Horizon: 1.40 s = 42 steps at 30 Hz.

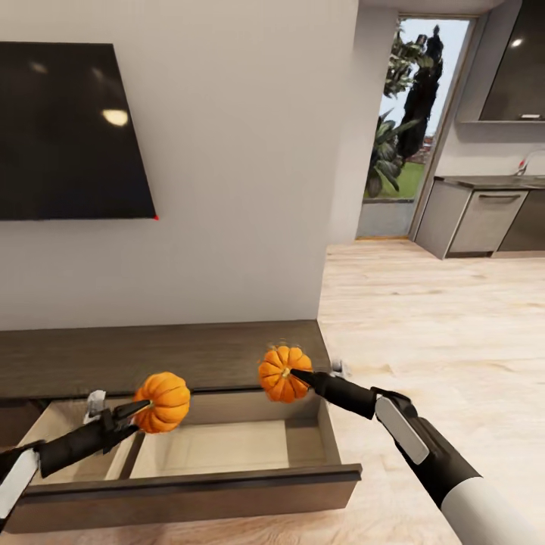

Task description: Place each of the two pumpkins and all three candles from the living room inside a cabinet in the living room (use any cabinet), then make sure every cabinet is closed, and position the cauldron so it is next to a table in the living room.

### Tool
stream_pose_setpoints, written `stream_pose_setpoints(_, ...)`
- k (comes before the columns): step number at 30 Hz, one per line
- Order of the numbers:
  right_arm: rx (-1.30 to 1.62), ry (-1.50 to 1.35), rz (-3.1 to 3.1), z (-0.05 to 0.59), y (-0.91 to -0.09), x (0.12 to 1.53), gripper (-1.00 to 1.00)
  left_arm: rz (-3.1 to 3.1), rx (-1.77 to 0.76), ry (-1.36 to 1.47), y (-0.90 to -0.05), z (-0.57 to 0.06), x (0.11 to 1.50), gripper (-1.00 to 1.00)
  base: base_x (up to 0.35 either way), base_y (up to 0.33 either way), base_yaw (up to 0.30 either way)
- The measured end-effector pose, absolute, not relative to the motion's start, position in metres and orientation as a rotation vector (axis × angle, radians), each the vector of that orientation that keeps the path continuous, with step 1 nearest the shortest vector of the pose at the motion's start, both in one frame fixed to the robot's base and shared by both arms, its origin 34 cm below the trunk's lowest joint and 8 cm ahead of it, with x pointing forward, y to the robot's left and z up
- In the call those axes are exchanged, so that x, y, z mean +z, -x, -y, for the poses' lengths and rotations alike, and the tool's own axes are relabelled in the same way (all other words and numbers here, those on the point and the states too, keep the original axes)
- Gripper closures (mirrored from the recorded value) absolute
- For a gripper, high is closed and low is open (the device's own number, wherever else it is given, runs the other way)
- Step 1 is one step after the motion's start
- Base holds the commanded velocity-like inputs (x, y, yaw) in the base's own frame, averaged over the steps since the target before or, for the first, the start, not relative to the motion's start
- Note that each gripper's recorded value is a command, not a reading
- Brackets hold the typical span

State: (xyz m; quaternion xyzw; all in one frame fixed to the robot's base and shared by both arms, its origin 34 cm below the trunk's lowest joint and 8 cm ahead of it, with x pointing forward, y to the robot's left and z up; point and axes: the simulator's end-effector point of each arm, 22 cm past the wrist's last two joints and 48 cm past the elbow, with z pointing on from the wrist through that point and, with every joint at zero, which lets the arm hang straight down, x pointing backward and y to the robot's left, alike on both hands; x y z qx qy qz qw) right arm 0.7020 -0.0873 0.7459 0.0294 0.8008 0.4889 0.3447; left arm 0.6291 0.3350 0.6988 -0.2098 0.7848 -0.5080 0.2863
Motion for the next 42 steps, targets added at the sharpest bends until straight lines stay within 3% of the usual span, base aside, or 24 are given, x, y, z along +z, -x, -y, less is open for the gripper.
stream_pose_setpoints(9, 0.879, -0.203, -2.312, 0.093, -0.713, 0.703, 1.00, -2.386, -0.756, 0.626, -0.661, -0.298, 0.666, 1.00, 0.000, 0.000, 0.000)
stream_pose_setpoints(15, 0.776, -0.111, -2.371, 0.045, -0.700, 0.702, 1.00, -2.456, -0.618, 0.610, -0.660, -0.275, 0.657, 1.00, 0.000, 0.000, 0.000)
stream_pose_setpoints(42, 0.558, -0.039, -2.505, 0.008, -0.676, 0.700, 1.00, -2.517, -0.500, 0.493, -0.660, -0.256, 0.682, 1.00, 0.001, 0.000, 0.000)
